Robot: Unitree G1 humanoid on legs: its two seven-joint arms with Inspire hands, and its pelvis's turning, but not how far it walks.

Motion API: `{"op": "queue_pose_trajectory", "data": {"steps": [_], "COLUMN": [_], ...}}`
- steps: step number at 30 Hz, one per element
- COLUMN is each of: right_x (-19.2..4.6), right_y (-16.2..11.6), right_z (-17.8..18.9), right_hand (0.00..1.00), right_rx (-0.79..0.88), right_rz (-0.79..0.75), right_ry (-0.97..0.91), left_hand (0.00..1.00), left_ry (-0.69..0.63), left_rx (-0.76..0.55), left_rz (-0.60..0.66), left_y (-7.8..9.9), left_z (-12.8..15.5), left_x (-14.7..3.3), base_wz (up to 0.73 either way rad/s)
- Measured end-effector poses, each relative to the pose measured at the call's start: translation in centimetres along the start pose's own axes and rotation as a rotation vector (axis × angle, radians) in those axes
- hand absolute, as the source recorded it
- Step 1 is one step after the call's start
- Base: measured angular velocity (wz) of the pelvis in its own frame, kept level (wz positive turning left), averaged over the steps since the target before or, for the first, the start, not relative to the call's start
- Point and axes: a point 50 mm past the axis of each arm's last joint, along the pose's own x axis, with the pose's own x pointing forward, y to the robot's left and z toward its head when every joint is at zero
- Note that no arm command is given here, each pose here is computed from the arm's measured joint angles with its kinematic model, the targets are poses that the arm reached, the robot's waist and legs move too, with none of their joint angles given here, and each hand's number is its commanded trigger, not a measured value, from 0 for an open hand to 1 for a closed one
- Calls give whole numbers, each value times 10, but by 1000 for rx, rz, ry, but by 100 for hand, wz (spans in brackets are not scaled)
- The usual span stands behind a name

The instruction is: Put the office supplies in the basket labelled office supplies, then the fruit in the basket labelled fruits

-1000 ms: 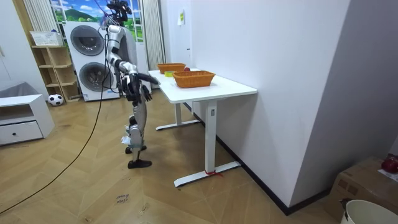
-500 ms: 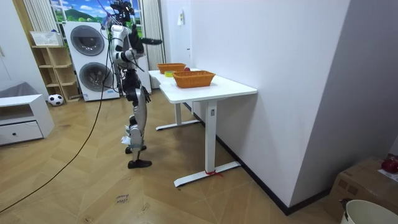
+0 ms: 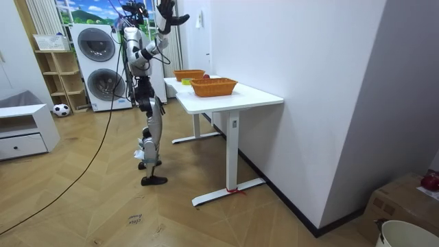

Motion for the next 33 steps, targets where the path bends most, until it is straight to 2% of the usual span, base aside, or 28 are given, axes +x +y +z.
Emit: {"op": "queue_pose_trajectory", "data": {"steps": [10, 17, 33], "right_x": [5, 1, -36], "right_y": [24, 35, 85], "right_z": [28, 31, 26], "right_hand": [0, 0, 0], "right_rx": [89, 110, 113], "right_rz": [117, 185, 686], "right_ry": [-110, -118, -55], "left_hand": [0, 0, 0], "left_ry": [20, 18, 21], "left_rx": [22, 64, 68], "left_rz": [11, 6, -16], "left_y": [2, 1, -1], "left_z": [-7, -8, -4], "left_x": [-1, -1, 0], "base_wz": [2, 3, 2]}}
